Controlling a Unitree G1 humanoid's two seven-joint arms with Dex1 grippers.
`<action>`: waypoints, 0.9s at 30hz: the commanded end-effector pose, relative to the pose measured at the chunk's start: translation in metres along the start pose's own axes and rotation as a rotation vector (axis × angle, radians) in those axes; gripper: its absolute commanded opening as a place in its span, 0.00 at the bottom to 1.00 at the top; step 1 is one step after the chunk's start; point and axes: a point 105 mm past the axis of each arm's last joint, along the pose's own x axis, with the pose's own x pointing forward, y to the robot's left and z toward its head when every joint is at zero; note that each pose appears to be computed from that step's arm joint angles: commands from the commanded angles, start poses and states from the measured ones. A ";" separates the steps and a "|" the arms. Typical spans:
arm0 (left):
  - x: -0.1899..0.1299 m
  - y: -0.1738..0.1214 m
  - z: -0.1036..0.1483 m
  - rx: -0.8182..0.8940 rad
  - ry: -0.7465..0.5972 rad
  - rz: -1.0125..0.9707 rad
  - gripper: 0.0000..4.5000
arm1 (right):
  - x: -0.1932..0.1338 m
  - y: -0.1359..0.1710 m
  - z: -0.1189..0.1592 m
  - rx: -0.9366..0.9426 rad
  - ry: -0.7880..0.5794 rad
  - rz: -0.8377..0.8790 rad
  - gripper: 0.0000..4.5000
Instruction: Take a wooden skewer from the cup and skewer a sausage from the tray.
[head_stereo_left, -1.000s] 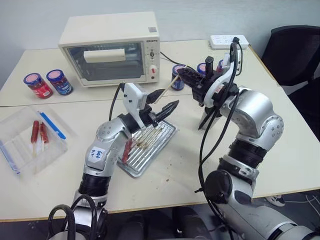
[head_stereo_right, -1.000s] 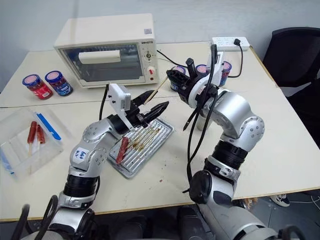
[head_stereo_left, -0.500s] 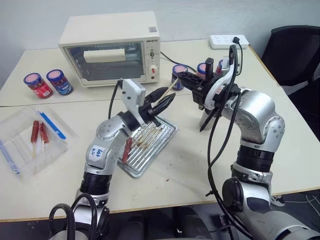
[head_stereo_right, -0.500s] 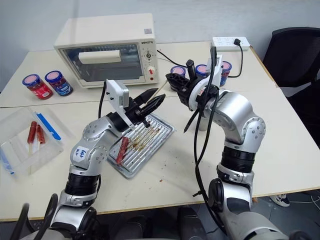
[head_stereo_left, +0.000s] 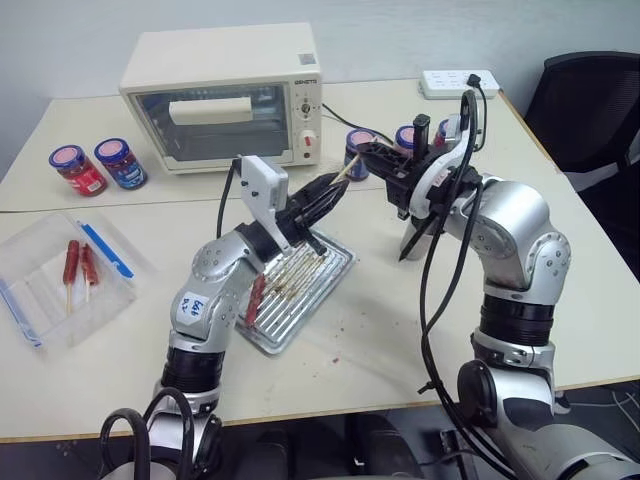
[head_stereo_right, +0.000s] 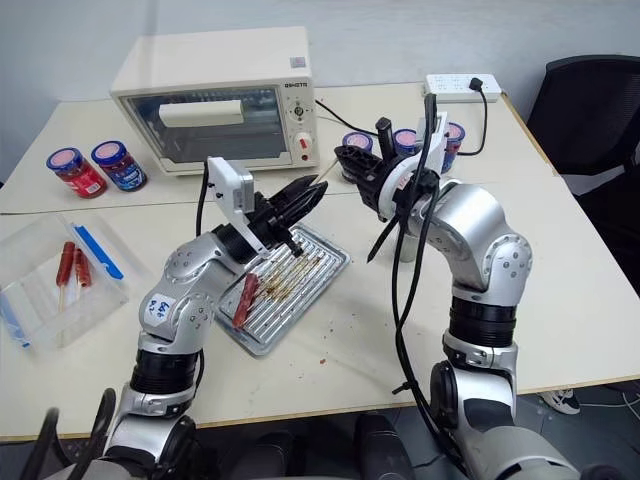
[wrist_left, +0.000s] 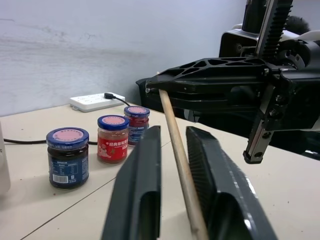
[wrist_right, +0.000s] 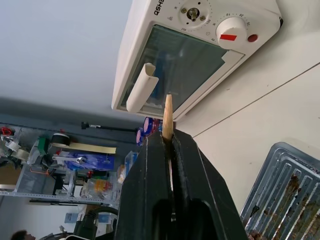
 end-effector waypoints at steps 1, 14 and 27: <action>0.002 -0.008 0.013 0.012 -0.053 -0.022 0.01 | -0.007 0.012 0.002 -0.023 -0.020 0.053 0.00; -0.019 0.017 0.020 0.072 0.005 0.038 0.00 | -0.011 0.006 0.004 -0.308 0.015 -0.013 0.33; -0.169 0.044 0.054 0.130 0.415 0.092 0.00 | -0.004 -0.021 -0.061 -1.227 0.387 0.024 0.38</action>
